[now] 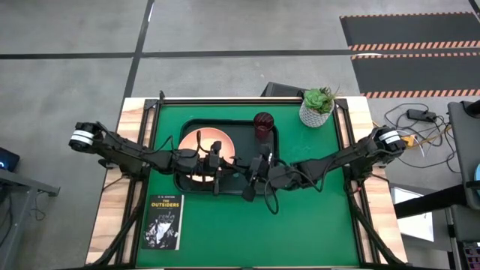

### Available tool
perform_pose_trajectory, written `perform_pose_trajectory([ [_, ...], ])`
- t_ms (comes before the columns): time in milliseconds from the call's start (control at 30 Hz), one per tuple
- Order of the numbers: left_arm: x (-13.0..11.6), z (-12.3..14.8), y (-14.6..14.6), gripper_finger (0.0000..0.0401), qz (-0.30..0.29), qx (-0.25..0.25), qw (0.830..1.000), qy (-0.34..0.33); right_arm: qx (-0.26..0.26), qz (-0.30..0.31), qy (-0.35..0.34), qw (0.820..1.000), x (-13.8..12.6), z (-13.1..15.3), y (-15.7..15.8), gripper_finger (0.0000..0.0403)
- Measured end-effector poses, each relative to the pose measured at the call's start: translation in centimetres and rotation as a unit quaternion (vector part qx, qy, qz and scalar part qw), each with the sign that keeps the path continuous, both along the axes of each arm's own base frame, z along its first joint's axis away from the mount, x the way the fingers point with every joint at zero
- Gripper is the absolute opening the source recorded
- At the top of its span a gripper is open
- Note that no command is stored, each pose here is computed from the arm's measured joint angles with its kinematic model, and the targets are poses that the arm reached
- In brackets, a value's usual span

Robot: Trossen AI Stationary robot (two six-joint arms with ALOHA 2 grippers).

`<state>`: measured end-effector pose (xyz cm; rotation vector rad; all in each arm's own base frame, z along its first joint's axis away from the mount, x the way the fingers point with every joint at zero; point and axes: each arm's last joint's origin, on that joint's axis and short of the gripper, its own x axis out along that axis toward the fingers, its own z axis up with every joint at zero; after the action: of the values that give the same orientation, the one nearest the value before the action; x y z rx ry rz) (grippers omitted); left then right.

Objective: Pick and place plate/cup/fork/spoon on tray
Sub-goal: Adjust the blue spoon on the black tray

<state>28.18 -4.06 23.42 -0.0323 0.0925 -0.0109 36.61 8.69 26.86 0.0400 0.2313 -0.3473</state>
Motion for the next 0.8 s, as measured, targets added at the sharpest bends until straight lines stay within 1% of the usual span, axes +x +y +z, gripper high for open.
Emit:
perform_pose_trajectory([
  [133,0.0,0.0,0.0,0.0001,0.000,0.000,1.000,0.000,0.003,0.005,0.001,1.000,0.0,0.0,-0.2,0.0009],
  [200,0.0,0.0,0.0,0.0008,0.000,0.000,1.000,-0.001,0.003,0.005,0.002,1.000,0.1,0.0,-0.2,0.0009],
  [300,0.0,0.1,0.0,0.0035,-0.001,-0.001,1.000,-0.006,0.002,0.005,0.009,1.000,0.0,-0.2,-0.3,0.0008],
  [400,0.0,0.1,0.0,0.0072,-0.004,-0.001,1.000,-0.006,0.003,0.004,0.009,1.000,0.1,-0.2,-0.4,0.0008],
  [567,-0.2,0.1,0.0,0.0123,-0.006,0.007,1.000,0.004,0.015,-0.004,0.013,1.000,0.0,-0.2,-0.7,0.0008],
  [700,-0.8,0.2,0.1,0.0145,-0.004,0.023,0.999,0.029,0.042,-0.011,0.022,0.999,-0.6,0.2,-1.6,0.0008],
  [800,-1.5,0.7,0.2,0.0150,-0.009,0.035,0.998,0.042,0.063,-0.034,0.037,0.997,-1.1,0.5,-2.7,0.0008],
])
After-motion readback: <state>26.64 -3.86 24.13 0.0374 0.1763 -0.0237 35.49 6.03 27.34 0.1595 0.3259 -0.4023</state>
